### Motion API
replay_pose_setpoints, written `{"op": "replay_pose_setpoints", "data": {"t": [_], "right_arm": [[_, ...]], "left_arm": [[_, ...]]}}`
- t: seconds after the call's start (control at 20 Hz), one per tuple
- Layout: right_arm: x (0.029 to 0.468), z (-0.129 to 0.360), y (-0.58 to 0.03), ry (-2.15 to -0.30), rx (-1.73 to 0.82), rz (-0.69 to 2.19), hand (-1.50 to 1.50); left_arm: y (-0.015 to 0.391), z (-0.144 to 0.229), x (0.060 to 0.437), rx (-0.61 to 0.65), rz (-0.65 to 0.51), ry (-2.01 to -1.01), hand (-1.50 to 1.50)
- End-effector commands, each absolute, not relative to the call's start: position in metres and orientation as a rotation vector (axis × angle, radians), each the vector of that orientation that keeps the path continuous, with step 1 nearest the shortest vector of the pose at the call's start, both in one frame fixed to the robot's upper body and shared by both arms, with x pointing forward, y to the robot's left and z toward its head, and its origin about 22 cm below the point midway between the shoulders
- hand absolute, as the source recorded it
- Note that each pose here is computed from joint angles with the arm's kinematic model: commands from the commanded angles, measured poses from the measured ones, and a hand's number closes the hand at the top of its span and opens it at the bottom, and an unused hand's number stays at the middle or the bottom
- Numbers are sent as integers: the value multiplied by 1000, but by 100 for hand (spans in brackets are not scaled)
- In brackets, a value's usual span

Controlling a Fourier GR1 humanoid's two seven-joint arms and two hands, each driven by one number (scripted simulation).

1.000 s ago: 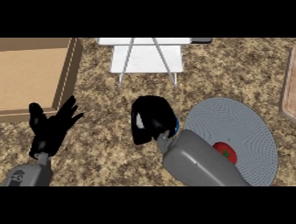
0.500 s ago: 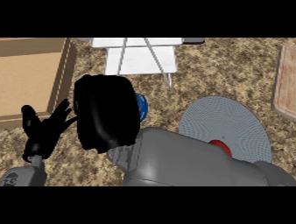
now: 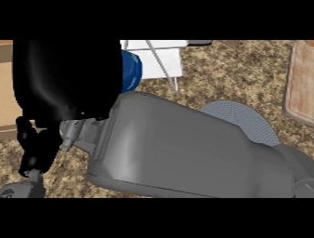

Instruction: Pick the can from the placemat and place it in the tiered shelf

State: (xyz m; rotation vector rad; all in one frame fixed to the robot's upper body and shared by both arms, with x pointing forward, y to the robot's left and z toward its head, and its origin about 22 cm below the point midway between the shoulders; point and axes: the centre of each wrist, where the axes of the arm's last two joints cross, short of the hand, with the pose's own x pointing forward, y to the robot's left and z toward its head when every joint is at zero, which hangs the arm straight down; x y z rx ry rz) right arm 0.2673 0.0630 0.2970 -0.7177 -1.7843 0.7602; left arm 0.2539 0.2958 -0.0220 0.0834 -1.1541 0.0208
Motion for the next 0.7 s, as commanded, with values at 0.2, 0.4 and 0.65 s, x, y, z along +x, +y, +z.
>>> {"op": "replay_pose_setpoints", "data": {"t": [0.2, 0.4, 0.65], "right_arm": [[296, 370, 59, -1655, -779, 567, 150], [324, 378, 51, -1656, -816, 550, 150], [359, 389, 18, -1645, -829, 577, 150]], "left_arm": [[296, -15, 259, 89, 42, -1129, 0], [298, -34, 253, 87, 37, -1107, 0], [291, -41, 241, 69, 24, -1117, 0]]}}
